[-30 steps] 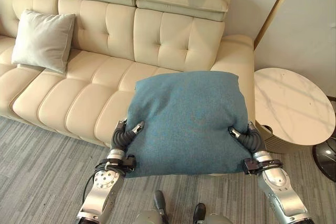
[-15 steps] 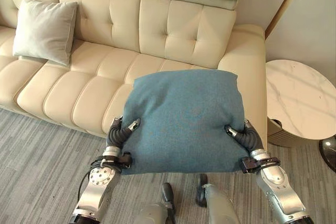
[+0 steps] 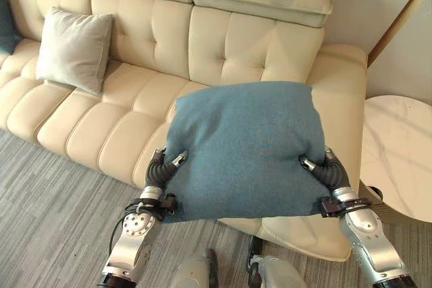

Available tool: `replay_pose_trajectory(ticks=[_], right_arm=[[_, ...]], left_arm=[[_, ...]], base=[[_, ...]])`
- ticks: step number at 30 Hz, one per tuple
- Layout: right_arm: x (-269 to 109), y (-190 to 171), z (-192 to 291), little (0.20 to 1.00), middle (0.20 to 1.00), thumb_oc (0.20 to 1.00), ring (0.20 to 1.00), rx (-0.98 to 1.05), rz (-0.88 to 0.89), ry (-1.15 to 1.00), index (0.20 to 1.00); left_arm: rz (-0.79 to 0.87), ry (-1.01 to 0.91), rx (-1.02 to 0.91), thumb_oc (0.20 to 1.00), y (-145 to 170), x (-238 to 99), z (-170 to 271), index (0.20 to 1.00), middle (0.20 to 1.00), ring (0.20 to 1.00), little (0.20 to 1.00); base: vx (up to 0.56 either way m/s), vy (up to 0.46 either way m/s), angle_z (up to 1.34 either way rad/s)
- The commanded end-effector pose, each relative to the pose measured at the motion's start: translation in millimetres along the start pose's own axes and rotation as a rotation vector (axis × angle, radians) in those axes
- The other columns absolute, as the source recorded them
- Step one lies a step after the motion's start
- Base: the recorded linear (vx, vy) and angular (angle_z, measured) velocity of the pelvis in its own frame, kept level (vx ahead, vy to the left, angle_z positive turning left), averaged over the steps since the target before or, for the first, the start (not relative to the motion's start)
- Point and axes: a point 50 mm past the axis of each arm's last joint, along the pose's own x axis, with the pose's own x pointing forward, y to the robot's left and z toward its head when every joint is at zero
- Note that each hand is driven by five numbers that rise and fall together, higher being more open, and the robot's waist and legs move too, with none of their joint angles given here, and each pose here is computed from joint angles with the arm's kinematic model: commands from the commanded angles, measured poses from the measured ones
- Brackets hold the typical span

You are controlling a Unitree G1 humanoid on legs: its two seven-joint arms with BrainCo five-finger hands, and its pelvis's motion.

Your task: Pick up all the scattered cushions and arrange them neatly on the sofa.

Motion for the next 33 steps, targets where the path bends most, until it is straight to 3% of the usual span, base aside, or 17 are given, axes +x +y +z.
replay_pose_trajectory(ticks=[1,10,20,26,31,33], right_arm=[[6.2,12.5,33.5,0.2,0.2,0.2,0.2,0.046,0.03,-0.221,0.2],[26.4,33.0,37.2,0.2,0.2,0.2,0.2,0.026,0.074,-0.242,0.2],[71.5,72.1,74.1,0.2,0.2,0.2,0.2,0.064,0.118,-0.383,0.2],[127.7,104.5,156.4,0.2,0.2,0.2,0.2,-0.023,0.044,-0.619,0.2],[163.4,82.7,269.0,0.2,0.2,0.2,0.2,-0.219,-0.256,-0.866,0.2],[164.6,82.3,280.0,0.2,0.2,0.2,0.2,-0.223,-0.279,-0.893,0.2]], left_arm=[[-0.112,-0.225,0.02,0.2,-19.0,5.8,38.3,0.2,0.2,0.2,0.2],[-0.074,-0.235,0.066,0.2,-12.6,11.9,38.7,0.2,0.2,0.2,0.2],[-0.031,-0.338,0.164,0.2,-14.6,48.8,62.1,0.2,0.2,0.2,0.2],[0.012,-0.506,0.228,0.2,-36.5,111.2,119.5,0.2,0.2,0.2,0.2],[0.155,-0.786,0.398,0.2,-41.1,155.9,242.2,0.2,0.2,0.2,0.2],[0.184,-0.799,0.406,0.2,-40.6,160.2,256.9,0.2,0.2,0.2,0.2]], base=[[0.19,0.184,-0.87],[0.09,0.227,-0.67],[-0.05,0.066,-0.15],[-0.04,-0.034,0.04],[-0.05,-0.092,0.12],[-0.01,-0.055,0.04]])
